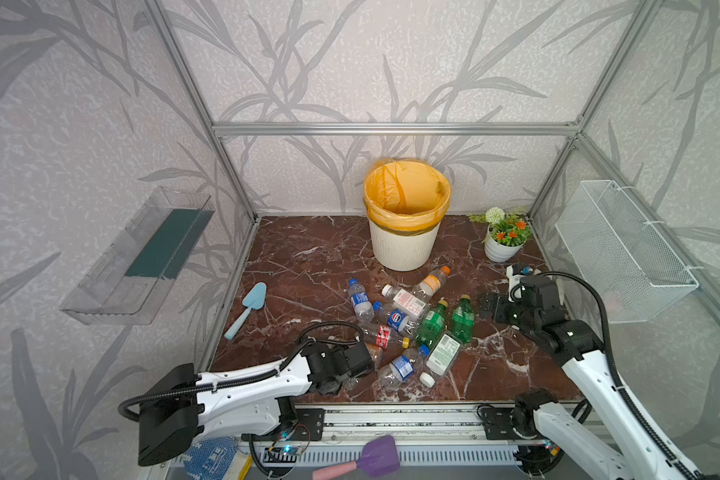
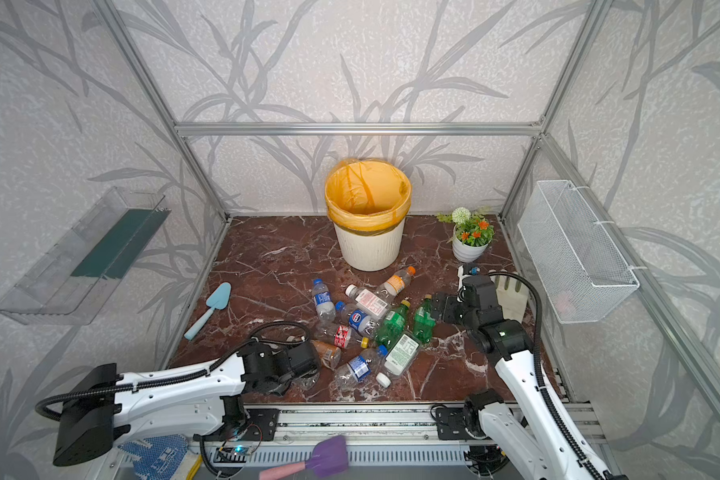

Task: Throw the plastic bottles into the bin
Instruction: 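Lift the white-capped clear bottle with the left gripper and carry it over the bin, then open the left gripper over the bin and withdraw it toward the bottles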

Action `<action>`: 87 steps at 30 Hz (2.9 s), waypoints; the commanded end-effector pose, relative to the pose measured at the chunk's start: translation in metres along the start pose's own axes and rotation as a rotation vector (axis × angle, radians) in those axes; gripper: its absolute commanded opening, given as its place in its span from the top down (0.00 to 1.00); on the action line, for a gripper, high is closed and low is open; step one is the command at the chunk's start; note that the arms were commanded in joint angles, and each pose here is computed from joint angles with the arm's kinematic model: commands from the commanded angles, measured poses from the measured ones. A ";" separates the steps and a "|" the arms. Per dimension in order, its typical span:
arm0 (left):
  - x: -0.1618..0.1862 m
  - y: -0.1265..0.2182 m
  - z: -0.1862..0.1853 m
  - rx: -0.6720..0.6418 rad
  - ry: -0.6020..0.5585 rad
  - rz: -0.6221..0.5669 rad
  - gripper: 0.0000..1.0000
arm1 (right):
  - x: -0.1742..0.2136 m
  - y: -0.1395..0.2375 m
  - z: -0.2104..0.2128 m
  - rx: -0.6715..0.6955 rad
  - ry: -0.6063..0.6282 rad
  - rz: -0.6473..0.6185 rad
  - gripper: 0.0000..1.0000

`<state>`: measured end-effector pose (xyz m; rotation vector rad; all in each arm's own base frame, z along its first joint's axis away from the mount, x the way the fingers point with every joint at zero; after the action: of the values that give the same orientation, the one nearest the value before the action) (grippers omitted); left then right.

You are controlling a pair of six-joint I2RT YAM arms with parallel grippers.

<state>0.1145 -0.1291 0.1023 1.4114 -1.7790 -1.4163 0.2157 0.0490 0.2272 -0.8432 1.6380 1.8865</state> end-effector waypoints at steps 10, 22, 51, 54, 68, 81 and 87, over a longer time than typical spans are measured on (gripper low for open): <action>-0.005 -0.020 0.027 -0.031 0.081 0.005 0.29 | 0.004 -0.001 -0.001 -0.002 -0.025 0.017 0.01; -0.036 0.031 -0.005 0.120 0.014 -0.123 0.55 | -0.007 -0.004 0.003 -0.032 -0.040 -0.003 0.01; -0.083 0.310 -0.350 1.158 -0.592 -0.818 0.53 | -0.040 0.064 -0.017 0.095 -0.092 -0.305 0.01; -0.081 0.324 -0.360 1.200 -0.613 -0.817 0.53 | -0.036 0.066 -0.019 0.112 -0.076 -0.297 0.01; -0.081 0.346 -0.366 1.294 -0.619 -0.826 0.51 | -0.038 0.062 -0.018 0.108 -0.067 -0.294 0.01; -0.080 0.206 -0.467 0.984 -0.640 -0.229 0.01 | -0.041 0.066 -0.016 0.089 -0.078 -0.290 0.01; -0.079 0.280 -0.442 1.076 -0.719 -0.452 0.01 | -0.030 0.065 -0.017 0.093 -0.087 -0.263 0.01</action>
<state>0.4510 -0.2888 0.4451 1.7486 -3.0648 -1.4318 0.1967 0.0248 0.2867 -0.8852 1.4826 1.6358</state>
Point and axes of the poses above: each gripper's point midway between its finger pads, its own y axis back along the fingers, its own z axis along the line the jaws close on, x = y × z, the point moved 6 cm from there along y, back along the fingers, and after that the axes turned 13 degrees about y, right-handed, at the moved point
